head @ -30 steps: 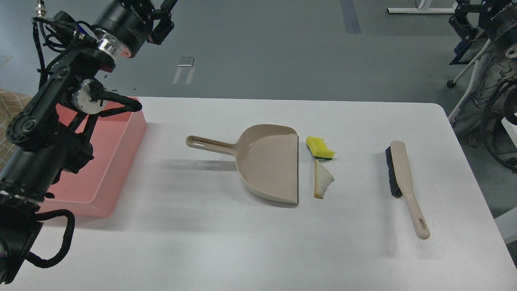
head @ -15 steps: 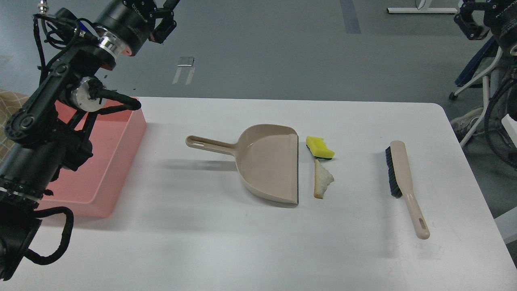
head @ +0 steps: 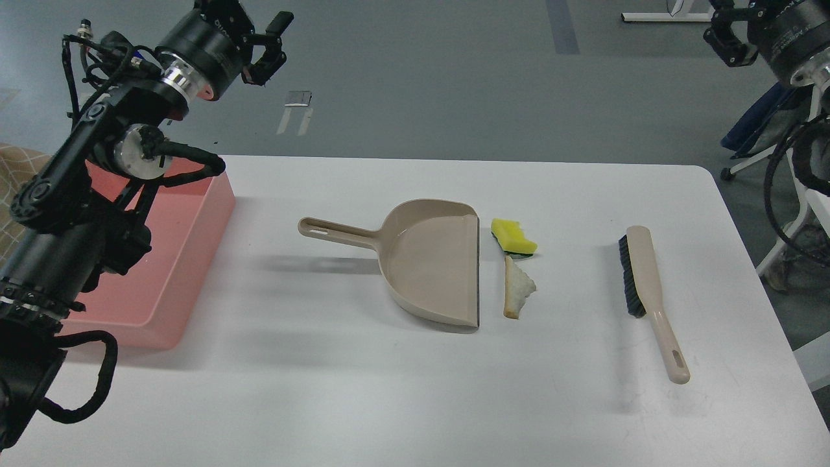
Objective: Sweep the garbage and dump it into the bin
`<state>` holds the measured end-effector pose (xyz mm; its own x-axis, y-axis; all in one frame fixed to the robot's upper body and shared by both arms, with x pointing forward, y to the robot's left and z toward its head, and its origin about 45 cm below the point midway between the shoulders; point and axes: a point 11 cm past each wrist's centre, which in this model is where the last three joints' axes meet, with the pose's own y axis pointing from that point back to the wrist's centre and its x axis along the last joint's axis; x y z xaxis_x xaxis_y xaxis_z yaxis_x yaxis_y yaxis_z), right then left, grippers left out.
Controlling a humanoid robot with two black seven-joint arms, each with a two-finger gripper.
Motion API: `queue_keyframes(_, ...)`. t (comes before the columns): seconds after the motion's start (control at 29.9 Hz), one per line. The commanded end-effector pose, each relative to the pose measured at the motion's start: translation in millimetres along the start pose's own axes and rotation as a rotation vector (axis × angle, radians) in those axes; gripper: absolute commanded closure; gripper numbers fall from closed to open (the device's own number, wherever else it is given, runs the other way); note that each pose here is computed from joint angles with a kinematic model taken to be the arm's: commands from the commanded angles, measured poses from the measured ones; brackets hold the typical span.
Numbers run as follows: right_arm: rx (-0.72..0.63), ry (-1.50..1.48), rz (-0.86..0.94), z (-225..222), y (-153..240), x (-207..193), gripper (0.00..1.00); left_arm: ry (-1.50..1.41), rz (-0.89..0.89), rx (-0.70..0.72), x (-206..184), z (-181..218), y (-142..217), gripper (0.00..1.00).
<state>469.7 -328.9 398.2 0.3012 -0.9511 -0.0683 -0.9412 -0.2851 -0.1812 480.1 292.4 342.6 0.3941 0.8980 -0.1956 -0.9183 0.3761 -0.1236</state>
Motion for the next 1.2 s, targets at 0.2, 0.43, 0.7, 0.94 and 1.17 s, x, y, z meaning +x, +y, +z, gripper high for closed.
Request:
queue_keyframes(0.2,-0.024,0.007,-0.006,7.2,1.0,-1.9,0.0,-0.022,0.03,-0.05,13.6,11.3,0.1,0.02)
queue_keyframes(0.43,-0.037,-0.002,-0.012,13.5,2.2,-4.6,0.0,-0.036,0.02,-0.081,12.6,15.8,-0.1,0.02)
queue_keyframes(0.7,-0.03,0.005,-0.01,13.6,7.8,1.4,0.0,-0.053,-0.005,-0.063,2.7,5.2,-2.9,0.02)
queue_keyframes(0.94,-0.035,0.017,-0.017,11.7,15.8,4.0,0.0,-0.037,-0.036,-0.069,-7.9,0.8,-3.7,0.01)
queue_keyframes(1.17,-0.047,0.02,-0.015,16.7,19.0,5.1,0.0,-0.174,-0.171,-0.031,-36.9,10.9,8.3,0.01)
